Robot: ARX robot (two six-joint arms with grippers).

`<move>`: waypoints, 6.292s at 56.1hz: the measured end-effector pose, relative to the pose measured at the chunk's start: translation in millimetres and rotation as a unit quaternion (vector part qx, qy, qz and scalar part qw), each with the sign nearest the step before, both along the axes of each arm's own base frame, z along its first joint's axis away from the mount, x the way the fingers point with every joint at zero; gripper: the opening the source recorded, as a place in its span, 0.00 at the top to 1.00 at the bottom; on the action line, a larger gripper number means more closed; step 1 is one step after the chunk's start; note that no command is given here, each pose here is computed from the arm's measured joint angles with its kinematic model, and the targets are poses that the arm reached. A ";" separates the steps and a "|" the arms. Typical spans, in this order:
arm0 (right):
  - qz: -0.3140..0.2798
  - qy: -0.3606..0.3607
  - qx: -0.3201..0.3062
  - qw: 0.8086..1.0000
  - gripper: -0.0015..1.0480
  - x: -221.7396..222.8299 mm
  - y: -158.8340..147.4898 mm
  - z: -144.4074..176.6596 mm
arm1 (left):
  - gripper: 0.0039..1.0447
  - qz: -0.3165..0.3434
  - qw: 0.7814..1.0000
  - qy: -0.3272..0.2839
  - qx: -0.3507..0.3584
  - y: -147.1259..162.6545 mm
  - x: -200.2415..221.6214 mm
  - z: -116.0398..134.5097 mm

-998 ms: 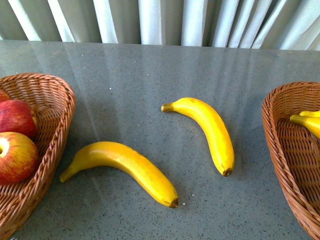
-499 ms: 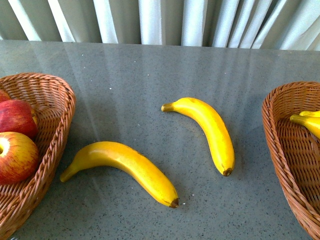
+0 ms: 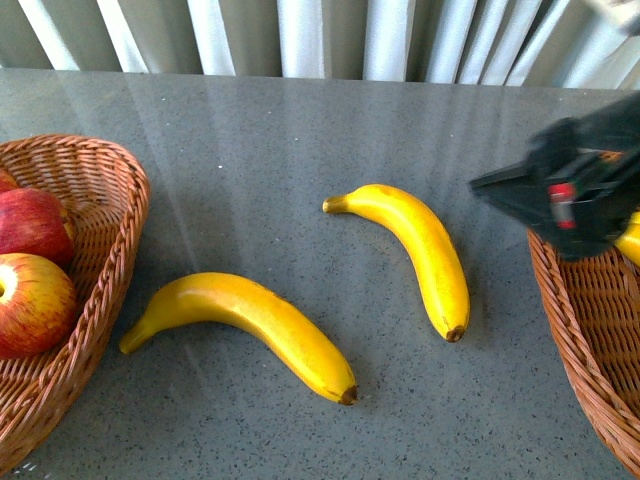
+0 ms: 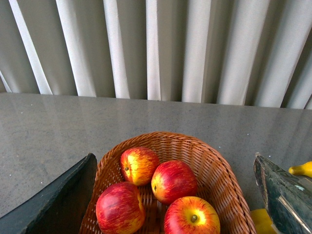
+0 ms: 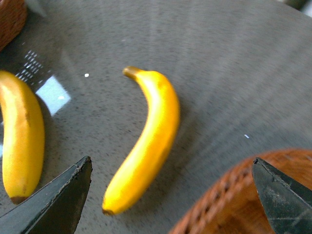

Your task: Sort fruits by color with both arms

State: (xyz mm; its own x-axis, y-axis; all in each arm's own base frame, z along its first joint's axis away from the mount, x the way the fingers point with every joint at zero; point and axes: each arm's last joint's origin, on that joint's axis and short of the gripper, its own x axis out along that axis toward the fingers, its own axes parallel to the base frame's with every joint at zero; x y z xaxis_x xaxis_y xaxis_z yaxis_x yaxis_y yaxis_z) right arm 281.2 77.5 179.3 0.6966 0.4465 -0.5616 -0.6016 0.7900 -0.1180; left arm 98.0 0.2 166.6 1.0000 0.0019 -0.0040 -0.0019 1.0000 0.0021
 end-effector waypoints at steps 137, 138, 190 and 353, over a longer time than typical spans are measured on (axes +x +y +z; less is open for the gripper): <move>0.008 -0.002 -0.022 1.000 0.73 32.7 101.1 -15.9 | 0.09 0.000 1.000 0.000 0.000 0.0 0.0 0.1; 0.004 -0.004 -0.019 1.000 0.73 31.9 99.0 -14.3 | 0.09 0.000 1.000 0.000 0.000 0.0 0.0 0.0; -0.473 0.094 0.127 0.867 0.72 -3.0 -56.2 -36.4 | 0.09 0.000 1.000 0.000 0.000 0.0 0.0 0.0; -0.047 0.121 -0.133 0.983 0.56 102.0 103.2 -95.2 | 0.09 0.000 1.000 0.000 0.000 0.0 0.0 0.0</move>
State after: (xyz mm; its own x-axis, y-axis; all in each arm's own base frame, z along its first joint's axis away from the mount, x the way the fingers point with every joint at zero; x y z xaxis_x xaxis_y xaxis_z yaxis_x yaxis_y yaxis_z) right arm 383.2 180.7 84.1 0.5601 0.2024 -0.8033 -0.5633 0.8041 -0.1901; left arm 98.0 0.2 166.6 1.0000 0.0019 -0.0040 -0.0019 1.0000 0.0021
